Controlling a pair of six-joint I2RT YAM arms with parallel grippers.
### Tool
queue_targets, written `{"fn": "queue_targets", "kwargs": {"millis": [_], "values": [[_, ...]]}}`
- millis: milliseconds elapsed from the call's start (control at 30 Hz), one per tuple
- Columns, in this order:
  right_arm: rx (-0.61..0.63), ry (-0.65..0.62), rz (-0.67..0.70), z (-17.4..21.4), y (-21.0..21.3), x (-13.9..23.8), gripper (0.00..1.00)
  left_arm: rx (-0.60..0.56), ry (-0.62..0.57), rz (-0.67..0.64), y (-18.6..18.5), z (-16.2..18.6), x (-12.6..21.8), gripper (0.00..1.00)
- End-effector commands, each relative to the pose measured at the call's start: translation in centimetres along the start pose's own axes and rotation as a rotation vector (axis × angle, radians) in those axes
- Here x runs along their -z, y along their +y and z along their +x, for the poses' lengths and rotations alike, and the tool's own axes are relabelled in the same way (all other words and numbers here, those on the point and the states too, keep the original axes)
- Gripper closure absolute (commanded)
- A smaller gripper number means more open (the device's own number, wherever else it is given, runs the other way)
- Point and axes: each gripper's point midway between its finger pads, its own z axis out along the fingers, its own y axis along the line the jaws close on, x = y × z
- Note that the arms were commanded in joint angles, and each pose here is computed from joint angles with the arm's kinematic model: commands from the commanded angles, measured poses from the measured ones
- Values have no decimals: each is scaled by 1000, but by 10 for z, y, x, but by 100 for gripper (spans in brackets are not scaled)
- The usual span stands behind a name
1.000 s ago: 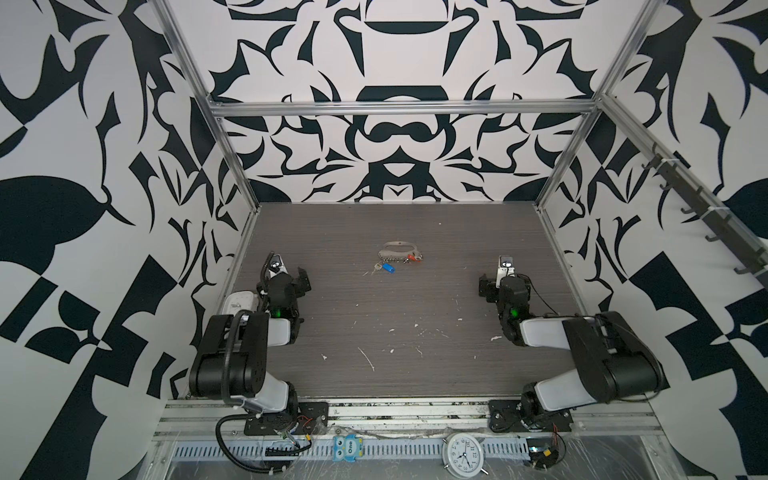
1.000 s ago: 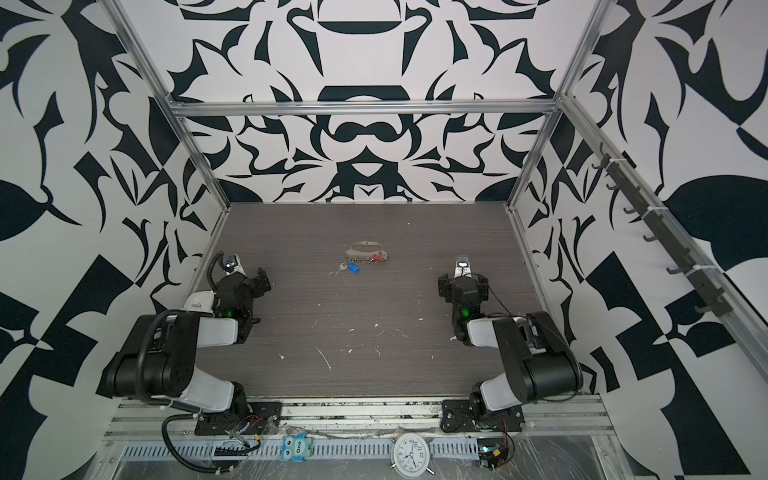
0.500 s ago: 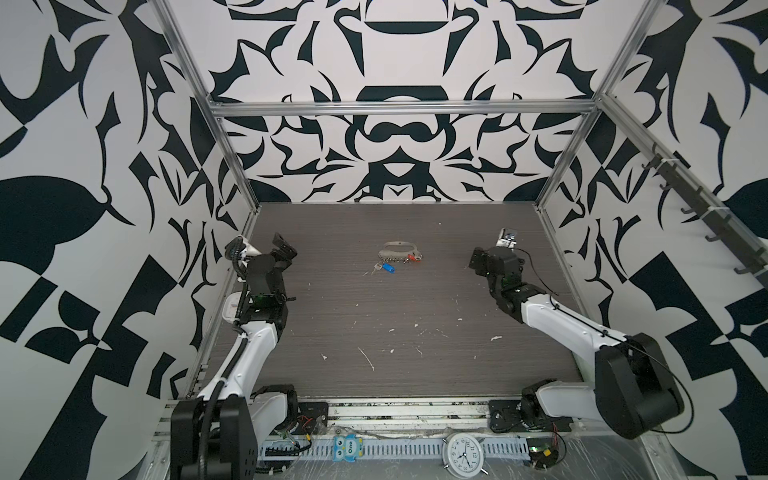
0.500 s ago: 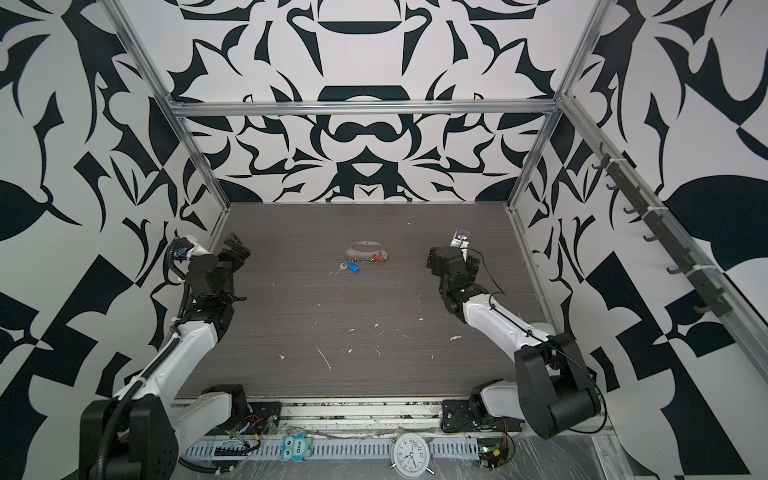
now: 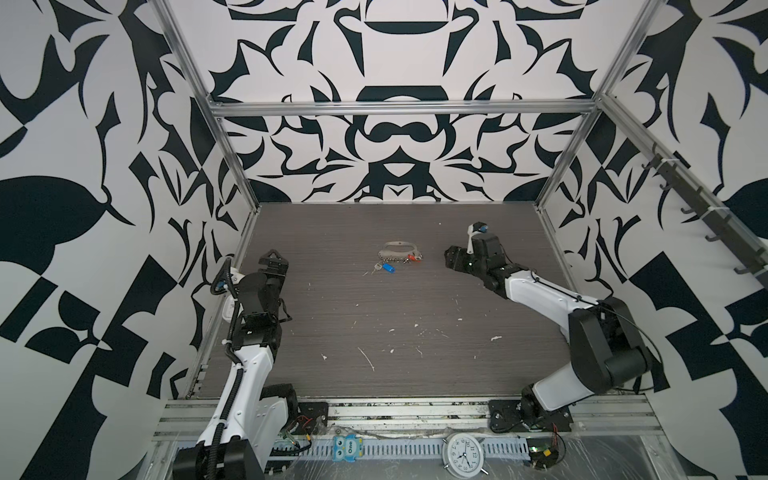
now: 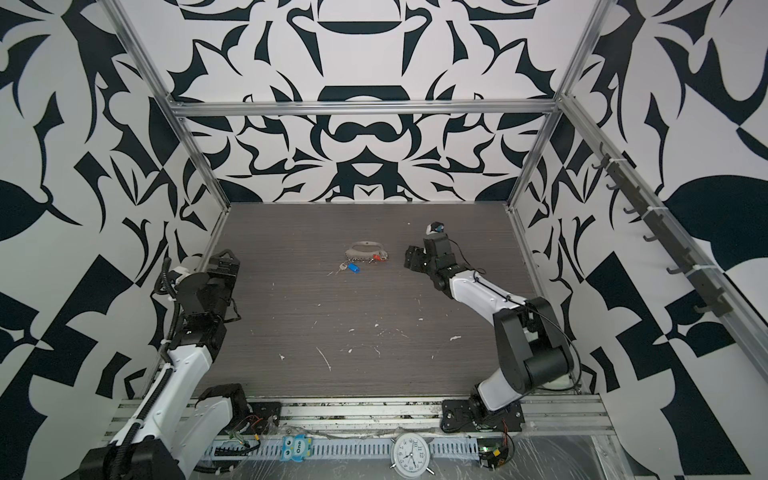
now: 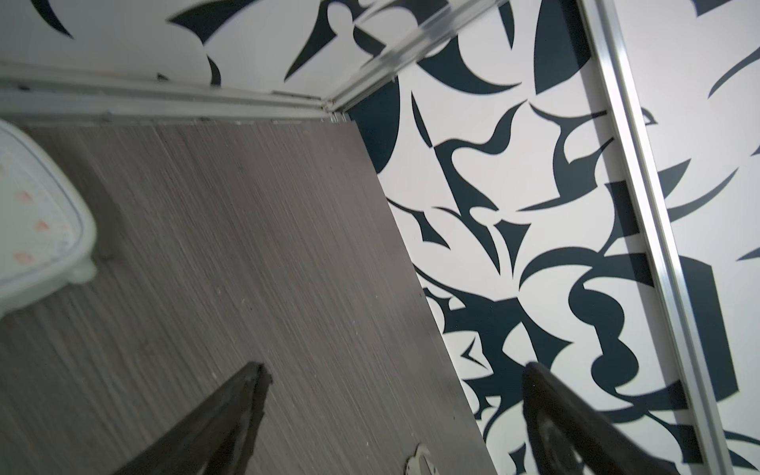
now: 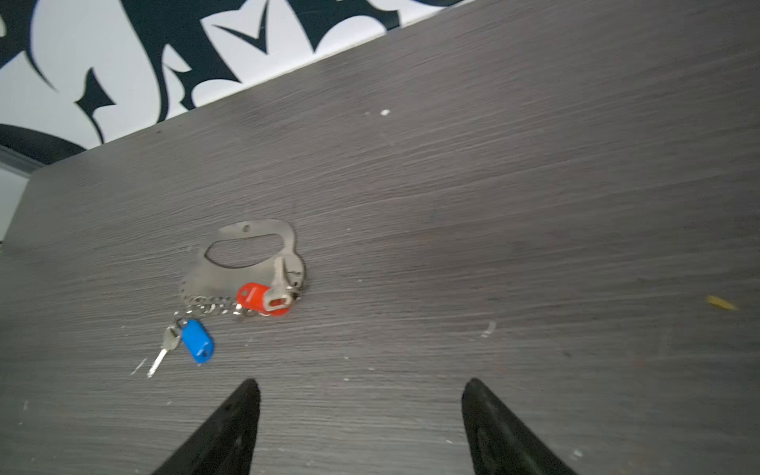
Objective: Remove the keys from the keyring
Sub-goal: 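Move both grippers forward toward the metal keyring plate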
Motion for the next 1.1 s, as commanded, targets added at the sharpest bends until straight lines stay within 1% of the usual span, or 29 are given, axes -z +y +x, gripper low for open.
{"fn": "queue_targets", "kwargs": {"millis": [0, 67, 133, 167, 233, 267, 300, 433, 533, 667, 767, 833, 900, 1000, 1067], "values": [[69, 11, -61, -9, 30, -12, 27, 10, 169, 91, -24, 24, 2, 2], [76, 32, -68, -7, 36, -25, 29, -19, 254, 134, -32, 38, 0, 7], [82, 55, -83, -5, 43, -37, 33, -23, 332, 174, -37, 53, -2, 11], [88, 66, -97, -4, 46, -43, 38, -23, 368, 189, -38, 61, -3, 13], [81, 79, -126, -5, 55, -53, 42, -22, 433, 202, -37, 76, -5, 14], [79, 79, -133, -6, 58, -58, 47, -30, 462, 211, -38, 83, -5, 19], [71, 73, -115, -7, 59, -62, 48, -41, 488, 211, -37, 91, -5, 21], [27, 55, -72, -11, 58, -77, 49, -118, 569, 231, -41, 120, -4, 25], [13, 76, -67, -10, 61, -89, 53, -244, 611, 237, -48, 149, -2, 29], [2, 73, -59, -10, 60, -92, 53, -441, 669, 232, -63, 185, -8, 35], [-8, 67, -52, -8, 57, -90, 53, -569, 711, 187, -61, 214, -25, 42], [-13, 75, -46, -7, 56, -91, 53, -624, 746, 162, -60, 230, -38, 46], [-15, 84, -38, -4, 54, -91, 53, -684, 787, 152, -60, 251, -49, 49], [-16, 87, -37, -2, 52, -89, 53, -796, 817, 119, -54, 275, -64, 50], [-14, 92, -47, -1, 54, -88, 53, -846, 836, 117, -53, 288, -70, 52]]}}
